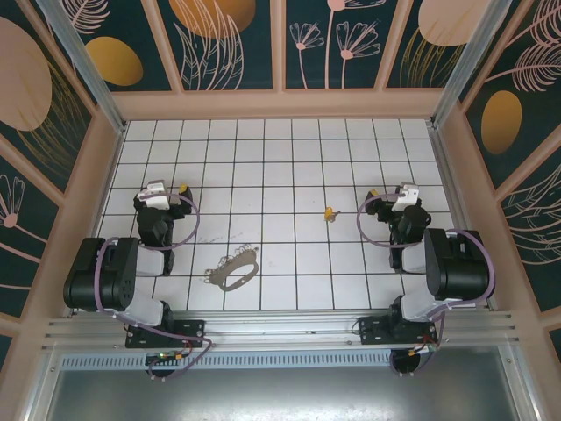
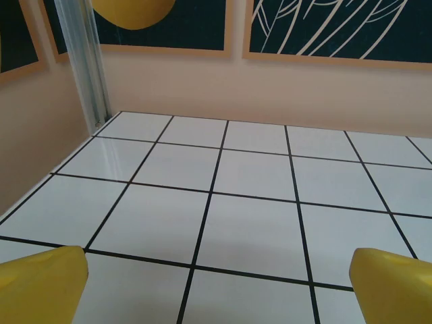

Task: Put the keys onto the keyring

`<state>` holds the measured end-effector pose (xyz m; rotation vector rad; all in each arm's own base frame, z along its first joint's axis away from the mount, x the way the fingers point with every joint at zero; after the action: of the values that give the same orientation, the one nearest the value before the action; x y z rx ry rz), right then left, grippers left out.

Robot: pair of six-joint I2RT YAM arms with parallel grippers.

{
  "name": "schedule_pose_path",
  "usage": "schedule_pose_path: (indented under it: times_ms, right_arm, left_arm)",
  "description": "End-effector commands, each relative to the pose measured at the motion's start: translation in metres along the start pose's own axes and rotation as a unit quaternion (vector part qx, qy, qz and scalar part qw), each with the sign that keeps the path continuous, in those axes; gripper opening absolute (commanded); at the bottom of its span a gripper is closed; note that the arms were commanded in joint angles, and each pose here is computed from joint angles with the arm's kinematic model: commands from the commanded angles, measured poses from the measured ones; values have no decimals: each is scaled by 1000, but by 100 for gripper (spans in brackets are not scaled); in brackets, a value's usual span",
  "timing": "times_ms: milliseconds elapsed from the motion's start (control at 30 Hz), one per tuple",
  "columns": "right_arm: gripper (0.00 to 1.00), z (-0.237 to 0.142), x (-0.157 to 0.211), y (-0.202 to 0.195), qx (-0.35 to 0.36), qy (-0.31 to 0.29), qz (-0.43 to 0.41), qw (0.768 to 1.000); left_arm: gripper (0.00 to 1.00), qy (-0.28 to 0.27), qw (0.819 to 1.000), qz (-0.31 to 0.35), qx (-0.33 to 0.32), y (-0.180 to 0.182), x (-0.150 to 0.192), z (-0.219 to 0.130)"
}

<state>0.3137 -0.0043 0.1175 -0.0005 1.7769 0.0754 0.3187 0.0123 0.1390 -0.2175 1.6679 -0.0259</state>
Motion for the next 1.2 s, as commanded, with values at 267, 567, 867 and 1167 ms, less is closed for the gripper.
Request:
schedule_pose_path:
  times_ms: [267,567,867,1167]
  right_arm:
    - [99,2,-14,0,-4,-31,-12,999]
    - [99,1,-13,0,-4,-29,-12,999]
    - [99,0,-14,-2,-7,-33,-8,999]
    - [99,6,-56,-9,26,-7,30,999]
  left_arm:
    - [99,-9,1000,-8,-3,2,-3,-1]
    - [99,-7,1000,-7,-4,2,-2,-1]
    - [99,-9,1000,-6,-1,1,-3,-1]
    - [99,13,1000,-7,-20,-1,-27,9]
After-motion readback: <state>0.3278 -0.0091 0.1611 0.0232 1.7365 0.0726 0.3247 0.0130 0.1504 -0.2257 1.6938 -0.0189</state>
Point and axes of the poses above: each hand's point on the last joint's axis, 136 mm out from that joint toward the fingers, its own z axis out along the fingers, its own y axis along the line the jaws close on, x = y × z, the point moved 6 cm from there along -z, back along the fingers, and after that the axes turned 5 degrees about -z, right-handed, at the moved point
